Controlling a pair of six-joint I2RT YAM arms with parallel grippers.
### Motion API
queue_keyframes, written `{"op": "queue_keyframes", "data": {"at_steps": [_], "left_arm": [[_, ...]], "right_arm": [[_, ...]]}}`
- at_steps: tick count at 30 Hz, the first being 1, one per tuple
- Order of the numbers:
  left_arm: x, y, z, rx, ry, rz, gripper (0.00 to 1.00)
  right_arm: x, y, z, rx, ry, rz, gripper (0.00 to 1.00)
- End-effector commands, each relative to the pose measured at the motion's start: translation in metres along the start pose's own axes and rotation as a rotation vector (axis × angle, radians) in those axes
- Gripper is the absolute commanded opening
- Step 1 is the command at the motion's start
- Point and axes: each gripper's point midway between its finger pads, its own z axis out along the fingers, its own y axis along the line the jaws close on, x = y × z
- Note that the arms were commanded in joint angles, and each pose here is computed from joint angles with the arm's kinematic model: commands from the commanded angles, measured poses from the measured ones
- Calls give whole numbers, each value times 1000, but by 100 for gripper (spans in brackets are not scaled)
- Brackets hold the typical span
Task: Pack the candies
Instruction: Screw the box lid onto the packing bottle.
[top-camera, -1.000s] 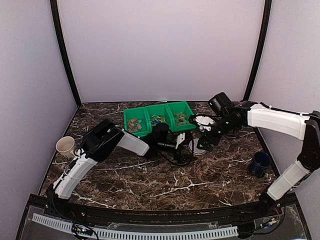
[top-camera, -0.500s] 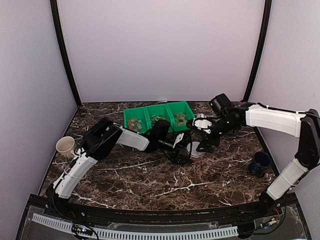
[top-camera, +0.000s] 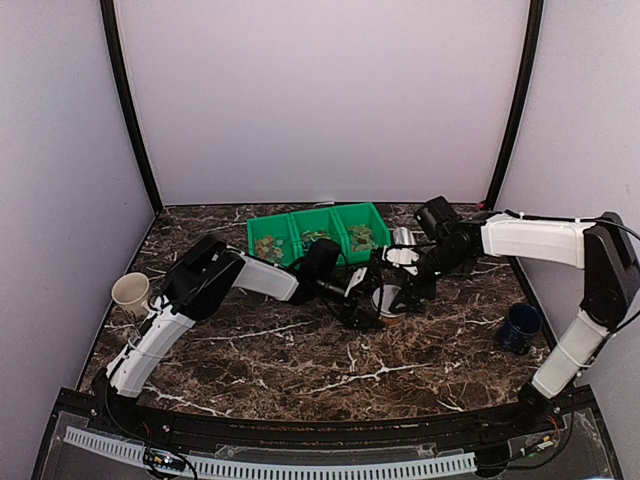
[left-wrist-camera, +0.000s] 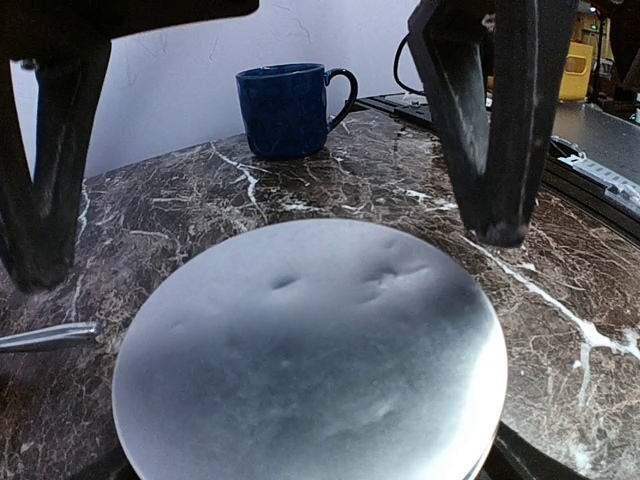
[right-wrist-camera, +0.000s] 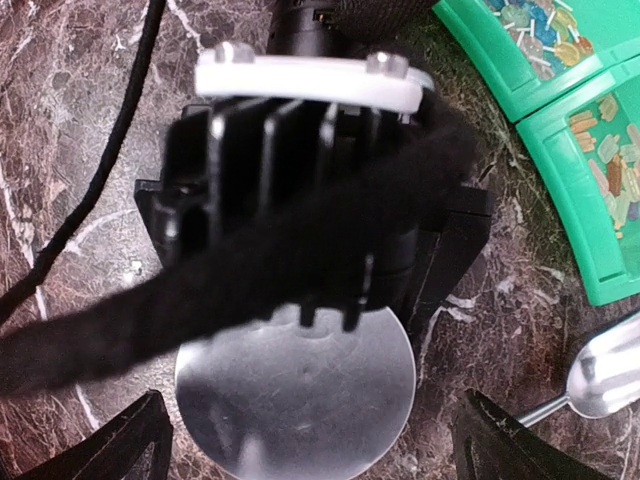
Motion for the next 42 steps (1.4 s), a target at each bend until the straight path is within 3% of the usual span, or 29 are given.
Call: {"op": "queue_keyframes", "data": {"at_steps": [1, 14, 25, 42], "left_arm": [[150, -75, -1, 79, 261, -387, 89], [152, -73, 0, 66, 265, -392, 89], [154, -72, 0, 60, 269, -395, 89], [155, -72, 0, 55, 271, -396, 89]], "right_arm": [[-5, -4, 6, -24, -22, -7, 97], [-2, 1, 14, -62, -23, 13, 100], [-3, 0, 17, -73, -23, 34, 92], [-3, 0, 17, -74, -20, 54, 88]]}}
